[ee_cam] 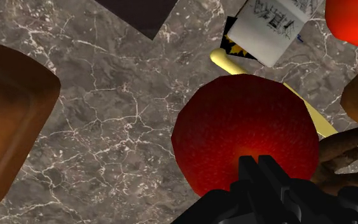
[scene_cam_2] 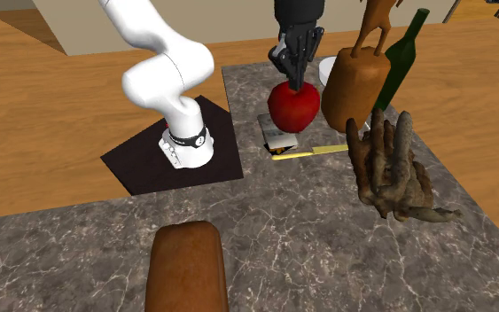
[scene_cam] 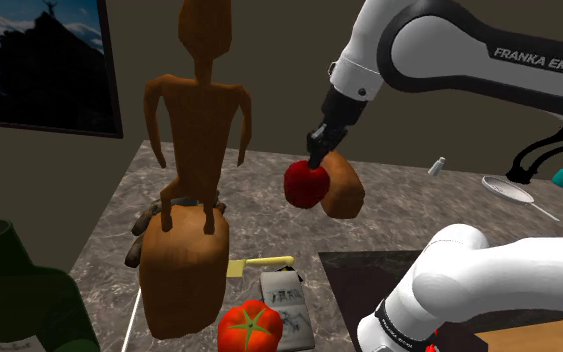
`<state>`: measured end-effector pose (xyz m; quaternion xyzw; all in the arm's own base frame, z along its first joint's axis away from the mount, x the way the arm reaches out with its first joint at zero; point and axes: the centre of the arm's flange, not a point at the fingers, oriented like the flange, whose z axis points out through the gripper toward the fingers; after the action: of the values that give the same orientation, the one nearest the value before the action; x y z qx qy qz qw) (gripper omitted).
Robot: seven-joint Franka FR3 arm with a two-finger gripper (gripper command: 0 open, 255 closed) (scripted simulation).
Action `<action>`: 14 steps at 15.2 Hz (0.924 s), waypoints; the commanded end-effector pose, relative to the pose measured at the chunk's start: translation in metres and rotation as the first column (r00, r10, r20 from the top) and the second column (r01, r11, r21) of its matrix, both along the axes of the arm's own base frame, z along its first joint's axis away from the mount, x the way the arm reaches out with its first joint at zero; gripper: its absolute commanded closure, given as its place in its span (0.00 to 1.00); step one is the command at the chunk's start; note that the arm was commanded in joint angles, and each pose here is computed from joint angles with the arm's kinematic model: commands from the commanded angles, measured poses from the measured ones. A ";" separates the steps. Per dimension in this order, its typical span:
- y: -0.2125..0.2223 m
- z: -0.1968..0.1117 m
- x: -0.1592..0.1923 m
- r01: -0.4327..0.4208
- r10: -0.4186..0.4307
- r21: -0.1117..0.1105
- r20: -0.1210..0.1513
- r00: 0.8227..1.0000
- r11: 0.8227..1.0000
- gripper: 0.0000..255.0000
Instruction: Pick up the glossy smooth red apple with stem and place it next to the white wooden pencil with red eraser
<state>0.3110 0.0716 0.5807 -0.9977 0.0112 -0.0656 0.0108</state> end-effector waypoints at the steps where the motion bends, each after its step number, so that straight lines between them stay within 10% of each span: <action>1: 0.027 -0.001 0.009 0.000 0.000 0.001 0.000 1.000 1.000 1.00; 14: 0.184 0.000 0.077 0.000 0.000 0.001 0.000 1.000 1.000 1.00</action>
<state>0.3828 0.2437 0.5807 -0.9977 0.0114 -0.0662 0.0102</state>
